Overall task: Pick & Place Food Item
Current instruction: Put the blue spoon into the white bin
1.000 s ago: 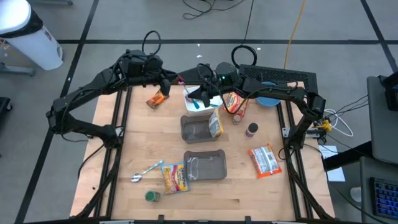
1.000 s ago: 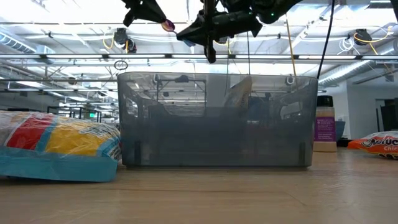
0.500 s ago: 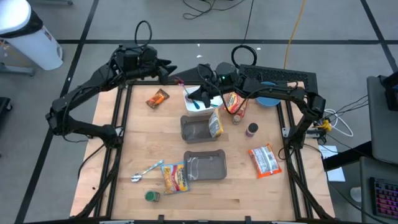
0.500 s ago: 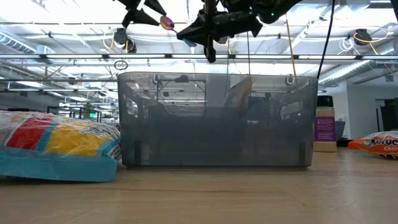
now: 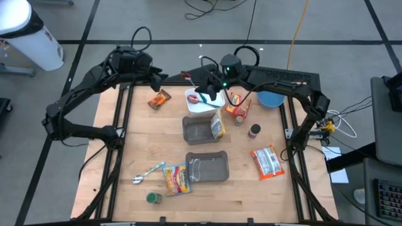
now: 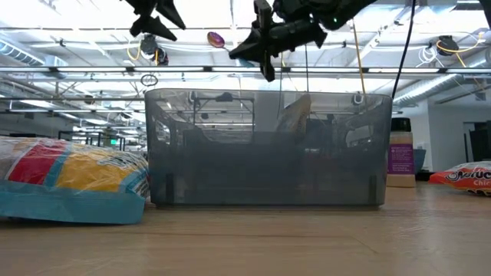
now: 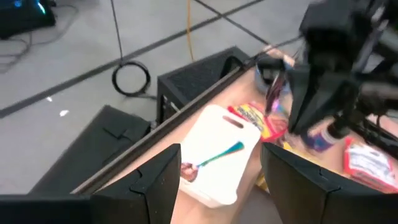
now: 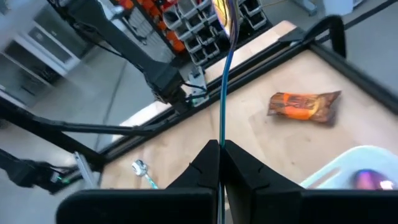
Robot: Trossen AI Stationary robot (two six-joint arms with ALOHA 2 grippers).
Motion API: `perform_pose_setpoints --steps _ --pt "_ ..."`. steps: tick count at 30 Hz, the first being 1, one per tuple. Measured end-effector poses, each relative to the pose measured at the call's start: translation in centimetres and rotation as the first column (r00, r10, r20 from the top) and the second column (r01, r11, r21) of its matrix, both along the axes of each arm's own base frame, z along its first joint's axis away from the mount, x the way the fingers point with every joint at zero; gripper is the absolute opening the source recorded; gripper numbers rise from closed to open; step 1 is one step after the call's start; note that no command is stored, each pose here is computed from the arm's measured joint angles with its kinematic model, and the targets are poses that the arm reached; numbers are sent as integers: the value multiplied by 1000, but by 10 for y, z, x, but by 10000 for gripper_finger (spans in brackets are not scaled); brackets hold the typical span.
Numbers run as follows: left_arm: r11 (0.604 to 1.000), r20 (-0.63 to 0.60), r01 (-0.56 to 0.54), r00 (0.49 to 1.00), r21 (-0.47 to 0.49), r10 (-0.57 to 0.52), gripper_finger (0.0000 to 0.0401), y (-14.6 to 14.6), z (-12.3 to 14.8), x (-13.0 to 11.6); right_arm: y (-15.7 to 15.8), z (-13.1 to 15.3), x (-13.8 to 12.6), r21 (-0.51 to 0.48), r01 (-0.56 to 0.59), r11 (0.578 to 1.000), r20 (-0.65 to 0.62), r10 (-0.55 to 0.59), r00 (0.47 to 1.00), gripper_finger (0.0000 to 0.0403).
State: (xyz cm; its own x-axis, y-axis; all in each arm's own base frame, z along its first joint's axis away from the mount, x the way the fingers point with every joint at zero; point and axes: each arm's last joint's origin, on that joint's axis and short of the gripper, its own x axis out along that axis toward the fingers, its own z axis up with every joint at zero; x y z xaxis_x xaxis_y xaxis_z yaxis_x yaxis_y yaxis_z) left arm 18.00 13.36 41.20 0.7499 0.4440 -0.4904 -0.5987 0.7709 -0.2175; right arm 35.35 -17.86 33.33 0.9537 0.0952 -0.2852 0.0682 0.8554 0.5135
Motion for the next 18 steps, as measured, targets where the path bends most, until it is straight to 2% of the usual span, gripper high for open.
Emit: perform_pose_setpoints --steps 3,6,10,14,18 --pt "999 8 37 999 -27 -36 230 4 -8 0 -4 20 -5 -121 24 992 -43 -30 999 0" --pt "995 35 78 997 -63 -76 230 8 -21 4 -6 34 -10 -264 54 963 -110 -86 990 0" --pt "985 89 146 987 -97 -137 230 11 -38 10 -9 44 -17 -371 58 927 -167 -128 978 0" --pt "972 129 199 975 -124 -183 230 12 -48 14 -14 37 -18 -390 47 919 -221 -143 965 0" --pt "965 136 223 969 -141 -204 230 11 -52 15 -22 16 -11 -333 34 942 -300 -140 944 0"
